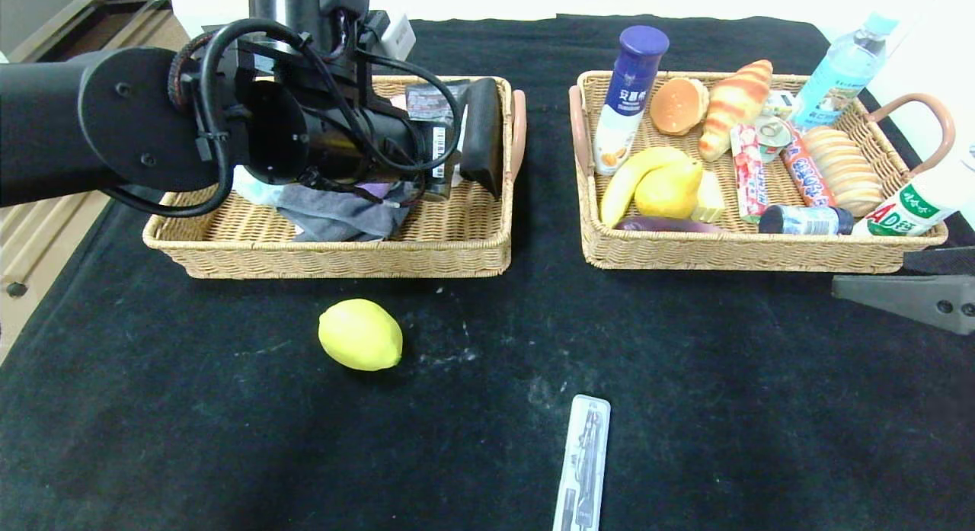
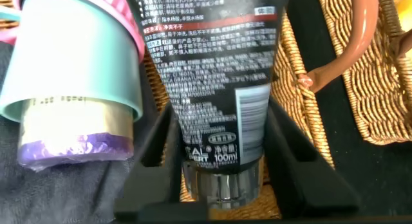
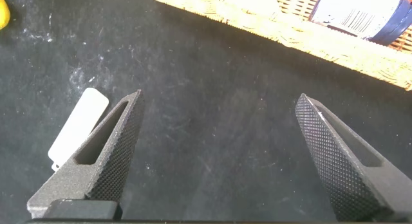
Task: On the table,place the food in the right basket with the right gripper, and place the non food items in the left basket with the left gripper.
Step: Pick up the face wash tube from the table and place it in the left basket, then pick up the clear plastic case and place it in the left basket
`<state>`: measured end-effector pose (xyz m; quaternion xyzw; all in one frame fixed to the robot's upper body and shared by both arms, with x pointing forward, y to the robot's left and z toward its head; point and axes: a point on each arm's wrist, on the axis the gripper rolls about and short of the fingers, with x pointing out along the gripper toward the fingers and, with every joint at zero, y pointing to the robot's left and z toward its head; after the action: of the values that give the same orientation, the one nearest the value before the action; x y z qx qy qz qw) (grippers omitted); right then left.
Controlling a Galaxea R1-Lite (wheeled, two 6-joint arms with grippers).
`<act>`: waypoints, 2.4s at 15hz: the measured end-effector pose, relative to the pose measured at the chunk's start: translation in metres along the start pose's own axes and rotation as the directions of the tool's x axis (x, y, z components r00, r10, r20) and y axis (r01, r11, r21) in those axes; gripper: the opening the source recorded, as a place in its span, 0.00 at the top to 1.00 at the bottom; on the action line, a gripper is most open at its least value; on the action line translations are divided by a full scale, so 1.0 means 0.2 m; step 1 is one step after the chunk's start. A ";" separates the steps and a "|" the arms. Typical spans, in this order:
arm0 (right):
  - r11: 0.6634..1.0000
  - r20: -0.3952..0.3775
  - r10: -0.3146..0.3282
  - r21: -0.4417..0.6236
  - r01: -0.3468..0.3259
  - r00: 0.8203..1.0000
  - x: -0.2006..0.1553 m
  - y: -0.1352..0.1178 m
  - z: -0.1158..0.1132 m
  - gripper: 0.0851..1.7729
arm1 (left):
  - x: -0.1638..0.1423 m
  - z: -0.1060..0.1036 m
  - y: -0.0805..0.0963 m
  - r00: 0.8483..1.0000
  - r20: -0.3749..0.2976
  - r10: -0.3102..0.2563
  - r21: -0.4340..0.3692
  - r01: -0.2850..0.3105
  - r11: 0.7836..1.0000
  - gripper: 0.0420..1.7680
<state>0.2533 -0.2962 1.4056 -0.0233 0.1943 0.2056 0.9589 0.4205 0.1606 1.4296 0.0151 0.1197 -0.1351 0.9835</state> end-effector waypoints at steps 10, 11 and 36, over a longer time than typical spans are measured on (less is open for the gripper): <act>1.000 0.000 0.000 -0.001 0.000 1.000 0.00 0.00 0.00 0.04 | 0.00 -0.01 0.00 1.000 -0.006 0.002 0.003 -0.002 1.000 0.16; 1.000 0.000 0.000 -0.001 0.000 1.000 0.00 0.00 0.00 0.04 | -0.01 0.00 0.00 1.000 -0.006 0.000 0.003 0.000 1.000 0.15; 1.000 -0.022 -0.006 0.006 0.006 1.000 0.04 -0.01 0.00 0.04 | -0.46 -0.29 -0.39 0.970 -0.164 -0.178 0.087 0.194 0.977 0.04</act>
<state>0.2610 -0.2955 1.4015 -0.0232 0.2055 0.2019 0.9573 0.3007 0.1121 1.3953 0.0647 0.1900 -0.2313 0.9520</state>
